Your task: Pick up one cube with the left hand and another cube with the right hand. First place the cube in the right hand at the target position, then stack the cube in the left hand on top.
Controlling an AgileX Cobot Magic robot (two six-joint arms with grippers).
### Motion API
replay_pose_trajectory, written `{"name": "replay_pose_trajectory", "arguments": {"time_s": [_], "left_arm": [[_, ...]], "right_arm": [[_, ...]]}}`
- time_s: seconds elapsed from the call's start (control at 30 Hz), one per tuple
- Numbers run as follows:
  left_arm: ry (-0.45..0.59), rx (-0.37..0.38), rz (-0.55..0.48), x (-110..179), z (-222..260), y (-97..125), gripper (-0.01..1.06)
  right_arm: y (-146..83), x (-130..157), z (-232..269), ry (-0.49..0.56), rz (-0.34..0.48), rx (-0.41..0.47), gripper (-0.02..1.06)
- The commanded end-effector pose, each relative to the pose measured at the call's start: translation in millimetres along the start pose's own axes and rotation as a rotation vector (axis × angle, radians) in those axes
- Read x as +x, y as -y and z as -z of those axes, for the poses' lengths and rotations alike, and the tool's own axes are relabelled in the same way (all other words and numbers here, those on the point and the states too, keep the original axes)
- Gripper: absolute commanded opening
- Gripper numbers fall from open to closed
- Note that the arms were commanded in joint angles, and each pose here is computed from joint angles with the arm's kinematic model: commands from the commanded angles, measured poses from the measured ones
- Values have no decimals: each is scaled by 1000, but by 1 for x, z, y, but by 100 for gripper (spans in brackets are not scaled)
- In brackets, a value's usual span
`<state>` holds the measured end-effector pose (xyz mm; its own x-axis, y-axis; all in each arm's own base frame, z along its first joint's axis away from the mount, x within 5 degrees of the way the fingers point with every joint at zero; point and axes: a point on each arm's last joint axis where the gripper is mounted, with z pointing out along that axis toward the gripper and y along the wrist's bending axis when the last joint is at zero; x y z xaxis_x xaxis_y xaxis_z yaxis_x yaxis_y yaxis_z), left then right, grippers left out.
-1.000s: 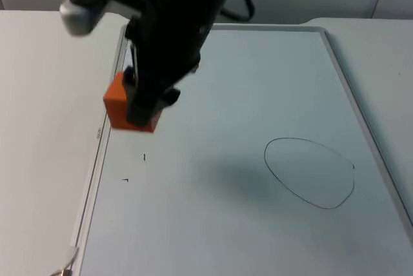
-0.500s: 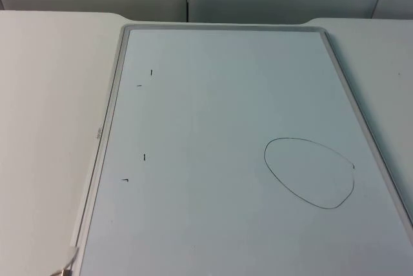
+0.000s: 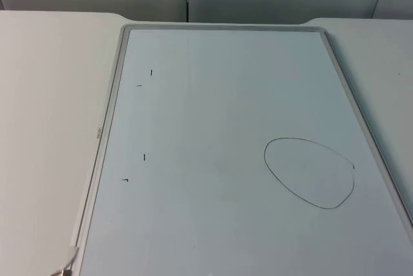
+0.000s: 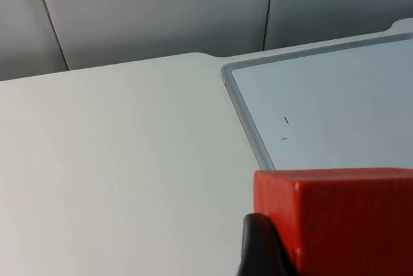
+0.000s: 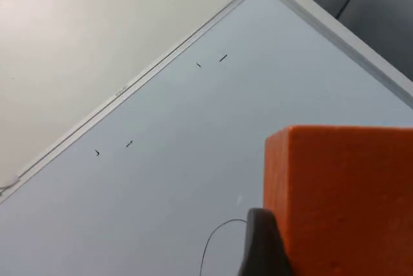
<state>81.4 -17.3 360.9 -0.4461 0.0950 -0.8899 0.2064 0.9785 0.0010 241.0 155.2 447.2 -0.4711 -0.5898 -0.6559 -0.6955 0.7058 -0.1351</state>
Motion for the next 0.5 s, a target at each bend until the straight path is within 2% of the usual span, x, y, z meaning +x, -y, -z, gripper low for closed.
{"name": "replay_pose_trajectory", "arguments": {"time_s": [0.0, 0.03, 0.17, 0.2, 0.37, 0.4, 0.47], "left_arm": [[3, 11, 5, 1, 0, 1, 0], [3, 11, 5, 1, 0, 1, 0], [5, 11, 5, 1, 0, 1, 0], [5, 11, 5, 1, 0, 1, 0], [10, 12, 5, 1, 0, 1, 0], [10, 12, 5, 1, 0, 1, 0], [10, 12, 5, 1, 0, 1, 0]], "right_arm": [[0, 17, 13, 16, -31, 23, 0], [0, 17, 13, 16, -31, 23, 0], [-11, 56, 12, -46, -89, 9, 0], [-11, 56, 12, -46, -89, 9, 0], [-21, 106, -16, -127, -161, 14, 0], [-21, 106, -16, -127, -161, 14, 0], [-25, 123, -28, -142, -195, 16, 0]]}}
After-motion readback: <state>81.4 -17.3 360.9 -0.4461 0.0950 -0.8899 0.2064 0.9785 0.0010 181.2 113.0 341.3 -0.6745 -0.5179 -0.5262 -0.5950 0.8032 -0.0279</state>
